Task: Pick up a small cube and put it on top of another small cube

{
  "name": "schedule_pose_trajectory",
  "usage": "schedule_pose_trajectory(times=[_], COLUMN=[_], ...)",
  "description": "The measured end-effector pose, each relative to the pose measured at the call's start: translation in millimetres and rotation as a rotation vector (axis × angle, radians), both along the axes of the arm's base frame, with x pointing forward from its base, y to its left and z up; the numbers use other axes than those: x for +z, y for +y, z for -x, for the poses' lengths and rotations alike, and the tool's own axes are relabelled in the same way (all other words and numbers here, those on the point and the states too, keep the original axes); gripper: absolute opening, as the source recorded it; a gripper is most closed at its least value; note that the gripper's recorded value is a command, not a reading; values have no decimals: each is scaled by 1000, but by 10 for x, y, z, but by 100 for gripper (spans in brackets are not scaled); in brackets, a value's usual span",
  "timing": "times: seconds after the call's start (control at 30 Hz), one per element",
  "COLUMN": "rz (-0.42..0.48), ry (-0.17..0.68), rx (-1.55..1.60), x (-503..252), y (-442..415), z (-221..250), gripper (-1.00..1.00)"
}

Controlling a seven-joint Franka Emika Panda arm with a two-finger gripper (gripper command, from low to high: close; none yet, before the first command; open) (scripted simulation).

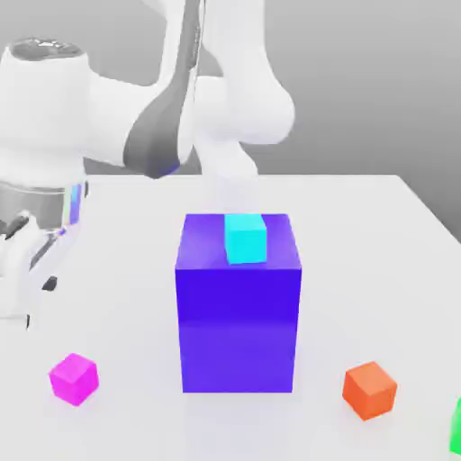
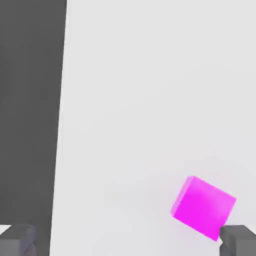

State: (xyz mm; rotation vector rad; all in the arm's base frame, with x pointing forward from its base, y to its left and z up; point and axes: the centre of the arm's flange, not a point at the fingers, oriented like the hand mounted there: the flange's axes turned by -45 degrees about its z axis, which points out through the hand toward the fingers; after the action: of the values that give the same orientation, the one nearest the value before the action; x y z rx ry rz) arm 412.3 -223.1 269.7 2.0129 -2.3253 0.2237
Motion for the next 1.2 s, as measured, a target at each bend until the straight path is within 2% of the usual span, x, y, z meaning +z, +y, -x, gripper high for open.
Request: schedule_pose_trajectory(times=[0.23, 0.43, 0.47, 0.7, 0.93, 1.07, 1.2], rz=[-143, -157, -157, -156, -160, -218, -248], ry=[22, 22, 23, 21, 17, -8, -1], rx=[-318, -349, -349, -348, -356, -243, -4], x=[-749, -1311, -1392, -1399, -834, -861, -851], y=[-90, -99, -95, -96, -107, 209, 911], z=[341, 363, 372, 370, 356, -219, -778], gripper=[0, 0, -100, -100, -100, -100, -100])
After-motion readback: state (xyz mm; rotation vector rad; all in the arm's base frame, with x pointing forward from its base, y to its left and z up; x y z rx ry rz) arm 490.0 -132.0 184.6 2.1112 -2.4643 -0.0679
